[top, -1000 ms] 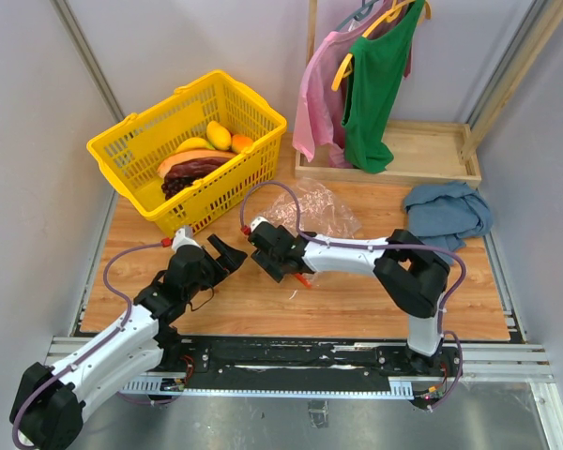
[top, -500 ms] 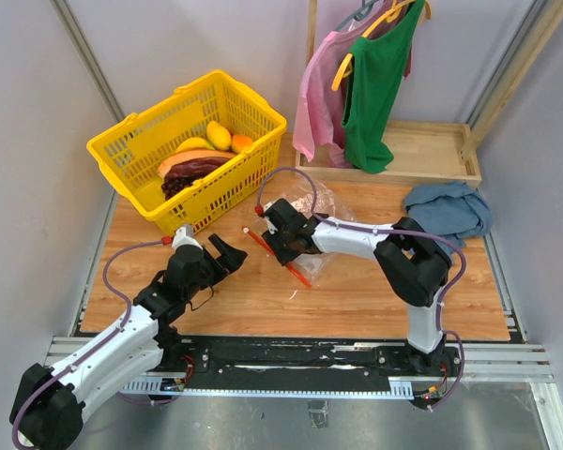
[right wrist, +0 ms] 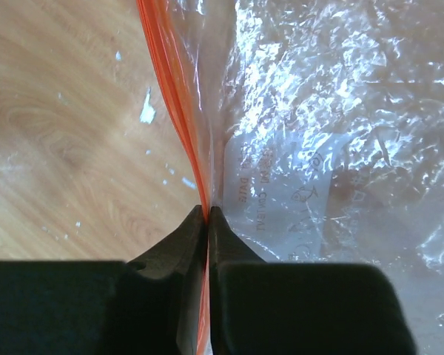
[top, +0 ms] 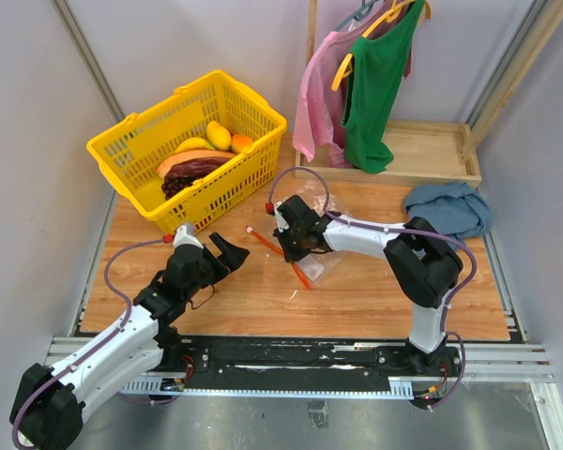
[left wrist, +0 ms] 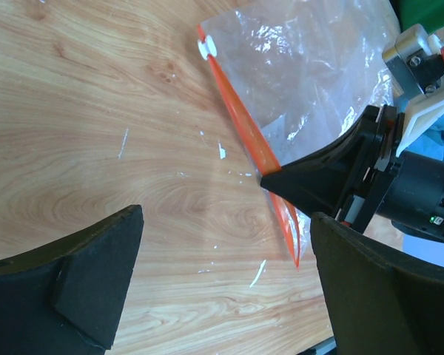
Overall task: Place the food in the zip-top bag and seal the zipper
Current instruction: Pick up the zipper food storage bag at the center of the board.
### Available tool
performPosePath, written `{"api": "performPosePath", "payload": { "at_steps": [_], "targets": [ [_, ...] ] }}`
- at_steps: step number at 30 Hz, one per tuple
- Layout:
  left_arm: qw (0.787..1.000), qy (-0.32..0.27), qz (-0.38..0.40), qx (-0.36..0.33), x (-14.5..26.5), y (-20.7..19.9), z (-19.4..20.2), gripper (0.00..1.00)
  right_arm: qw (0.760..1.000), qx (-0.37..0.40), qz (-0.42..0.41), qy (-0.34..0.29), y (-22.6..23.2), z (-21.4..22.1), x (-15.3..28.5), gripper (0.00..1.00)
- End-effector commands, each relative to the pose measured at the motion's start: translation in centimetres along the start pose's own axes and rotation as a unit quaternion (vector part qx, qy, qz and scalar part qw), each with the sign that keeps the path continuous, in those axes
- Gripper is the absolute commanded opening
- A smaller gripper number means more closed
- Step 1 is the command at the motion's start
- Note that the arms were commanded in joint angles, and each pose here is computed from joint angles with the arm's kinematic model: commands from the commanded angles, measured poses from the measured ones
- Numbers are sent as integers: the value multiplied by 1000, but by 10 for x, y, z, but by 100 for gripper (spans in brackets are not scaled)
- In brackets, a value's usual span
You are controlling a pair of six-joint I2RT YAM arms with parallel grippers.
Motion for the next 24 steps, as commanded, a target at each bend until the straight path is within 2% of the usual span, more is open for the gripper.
{"api": "performPosePath", "payload": {
  "at_steps": [1,5,9,14,19,24],
  "targets": [
    [999,-1,34,13,-1,-10,-3,98,1000,-19,-18,-16,6,0,27,5],
    [998,8,58,23,-3,-22,-4,97,997,-49,-31,-59,13,-6,45,4],
    [995,26,88,27,-7,-32,-2,90,988,-86,-70,-110,23,-9,58,4],
    [990,40,128,33,-8,-42,0,81,981,-108,-92,-135,28,-8,65,4],
    [985,42,164,38,-9,-54,-3,67,976,-109,-118,-144,36,-7,67,5],
    [986,49,154,41,-17,-55,-2,51,970,-113,-148,-158,42,-9,71,5]
  ]
}}
Point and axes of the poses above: each gripper's point midway between its finger pads, its own x axis back along the fingers, its own y axis along the line the jaws close on, z = x × y, the point moved 8 cm from there along x, back along the fingers, and after that the axes turned 3 degrees about x, right-handed, at the moved point
